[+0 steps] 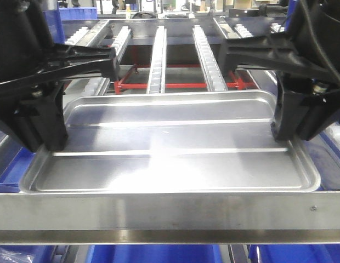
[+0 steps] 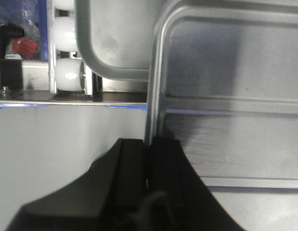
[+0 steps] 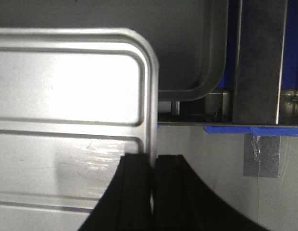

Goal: Grab silver tray and place in blue box
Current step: 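Lift the silver tray with both grippers and pull it toward the robot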

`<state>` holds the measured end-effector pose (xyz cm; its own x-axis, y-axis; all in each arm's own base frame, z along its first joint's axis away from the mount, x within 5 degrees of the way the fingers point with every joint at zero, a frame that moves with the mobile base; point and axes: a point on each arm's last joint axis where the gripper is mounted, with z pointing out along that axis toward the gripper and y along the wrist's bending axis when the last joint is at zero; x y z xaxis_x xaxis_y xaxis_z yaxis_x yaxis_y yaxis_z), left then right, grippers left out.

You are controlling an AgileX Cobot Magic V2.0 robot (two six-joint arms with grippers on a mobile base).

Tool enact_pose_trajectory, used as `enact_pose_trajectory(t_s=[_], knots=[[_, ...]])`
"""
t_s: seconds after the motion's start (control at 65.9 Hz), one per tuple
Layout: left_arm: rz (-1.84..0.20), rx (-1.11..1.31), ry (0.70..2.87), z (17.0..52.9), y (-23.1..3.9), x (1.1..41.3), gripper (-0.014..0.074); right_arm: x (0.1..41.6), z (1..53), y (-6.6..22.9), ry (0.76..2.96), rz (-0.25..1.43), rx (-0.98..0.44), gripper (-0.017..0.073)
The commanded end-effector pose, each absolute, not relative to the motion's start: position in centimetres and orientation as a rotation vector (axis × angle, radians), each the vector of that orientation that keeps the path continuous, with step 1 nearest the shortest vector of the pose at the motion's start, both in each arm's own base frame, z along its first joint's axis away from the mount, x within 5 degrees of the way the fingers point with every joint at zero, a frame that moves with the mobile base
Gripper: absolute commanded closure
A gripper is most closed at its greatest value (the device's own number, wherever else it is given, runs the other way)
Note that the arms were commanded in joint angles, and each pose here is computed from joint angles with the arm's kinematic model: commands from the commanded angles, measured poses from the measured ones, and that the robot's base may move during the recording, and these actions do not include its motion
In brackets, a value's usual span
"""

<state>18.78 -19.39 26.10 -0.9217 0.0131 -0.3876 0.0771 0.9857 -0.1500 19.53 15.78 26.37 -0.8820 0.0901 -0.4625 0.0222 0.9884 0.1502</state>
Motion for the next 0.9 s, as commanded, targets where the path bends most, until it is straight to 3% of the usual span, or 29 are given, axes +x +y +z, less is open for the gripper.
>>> enact_pose_trajectory(t_s=[0.0, 0.88], knots=[[-0.323, 0.076, 2.654, 28.0, -19.7, 18.6, 0.0697, 19.7, 28.3, 15.9, 2.546, 0.262, 0.058, 0.0501], [-0.291, 0.127, 2.601, 27.5, -21.1, 15.4, 0.0697, 18.0, 27.7, 14.9, 2.523, 0.252, 0.096, 0.0501]])
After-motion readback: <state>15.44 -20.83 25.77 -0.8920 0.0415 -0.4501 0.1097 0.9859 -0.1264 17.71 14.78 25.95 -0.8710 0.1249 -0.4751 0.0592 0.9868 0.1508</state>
